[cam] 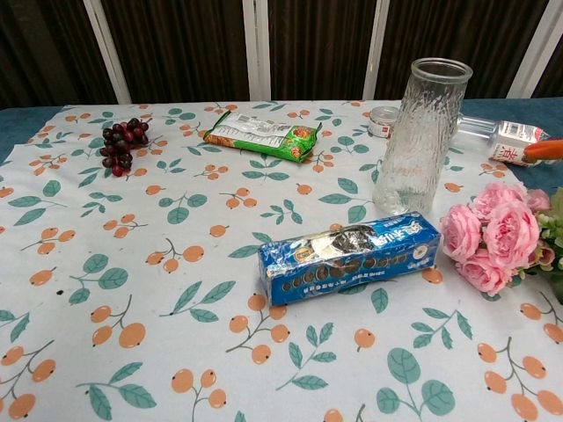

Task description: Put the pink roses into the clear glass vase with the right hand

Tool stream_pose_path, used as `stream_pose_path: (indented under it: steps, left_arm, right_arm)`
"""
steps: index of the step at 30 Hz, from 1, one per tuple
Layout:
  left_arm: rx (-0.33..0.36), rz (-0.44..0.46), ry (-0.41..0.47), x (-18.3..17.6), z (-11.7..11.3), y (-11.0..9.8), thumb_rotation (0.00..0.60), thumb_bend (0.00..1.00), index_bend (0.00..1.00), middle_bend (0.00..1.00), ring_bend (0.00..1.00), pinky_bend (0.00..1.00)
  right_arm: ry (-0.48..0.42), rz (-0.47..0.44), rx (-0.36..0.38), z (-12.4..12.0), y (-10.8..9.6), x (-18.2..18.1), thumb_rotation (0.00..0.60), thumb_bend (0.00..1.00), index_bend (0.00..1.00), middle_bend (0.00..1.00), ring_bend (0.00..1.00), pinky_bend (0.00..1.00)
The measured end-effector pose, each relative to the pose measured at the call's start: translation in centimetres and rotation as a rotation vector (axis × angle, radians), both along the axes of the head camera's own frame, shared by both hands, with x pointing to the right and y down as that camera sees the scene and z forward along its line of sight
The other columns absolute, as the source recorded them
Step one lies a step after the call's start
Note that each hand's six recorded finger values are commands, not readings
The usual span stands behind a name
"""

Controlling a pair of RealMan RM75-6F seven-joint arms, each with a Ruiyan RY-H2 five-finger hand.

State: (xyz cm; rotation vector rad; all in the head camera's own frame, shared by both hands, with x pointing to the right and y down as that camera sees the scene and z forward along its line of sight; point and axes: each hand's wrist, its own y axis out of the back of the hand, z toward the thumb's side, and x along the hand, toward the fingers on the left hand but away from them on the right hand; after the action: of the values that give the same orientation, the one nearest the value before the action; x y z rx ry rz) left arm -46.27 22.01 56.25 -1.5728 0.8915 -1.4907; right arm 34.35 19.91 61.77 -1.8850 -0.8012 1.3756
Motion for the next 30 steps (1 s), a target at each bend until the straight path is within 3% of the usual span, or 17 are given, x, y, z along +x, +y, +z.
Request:
stream_pose_path:
  steps: [13, 18, 21, 25, 30]
  left_arm:
    - [-0.037, -0.012, 0.018, -0.2, 0.3, 0.1, 0.6, 0.0, 0.0, 0.0, 0.0, 0.0]
    - [-0.052, -0.018, 0.021, -0.4, 0.4, 0.1, 0.6, 0.0, 0.0, 0.0, 0.0, 0.0]
    - [-0.059, -0.023, 0.025, -0.4, 0.5, 0.1, 0.6, 0.0, 0.0, 0.0, 0.0, 0.0]
    - [-0.061, -0.023, 0.03, -0.4, 0.5, 0.0, 0.6, 0.0, 0.0, 0.0, 0.0, 0.0]
    - [-0.067, -0.024, 0.034, -0.3, 0.5, 0.1, 0.6, 0.0, 0.0, 0.0, 0.0, 0.0]
  right_arm:
    - [-0.014, -0.025, -0.087, 4.7, -1.5, -3.9, 0.6, 0.3, 0.0, 0.05, 0.05, 0.04]
    - [0.017, -0.031, -0.12, 6.2, -1.6, -4.4, 0.6, 0.3, 0.02, 0.15, 0.16, 0.16]
    - [0.031, -0.022, -0.136, 6.9, -1.6, -4.5, 0.6, 0.3, 0.16, 0.29, 0.31, 0.31]
    - [0.023, -0.005, -0.124, 7.3, -1.7, -4.7, 0.6, 0.31, 0.41, 0.5, 0.52, 0.49]
    - [-0.018, 0.023, -0.078, 6.8, -2.2, -4.9, 0.6, 0.32, 0.47, 0.55, 0.57, 0.53]
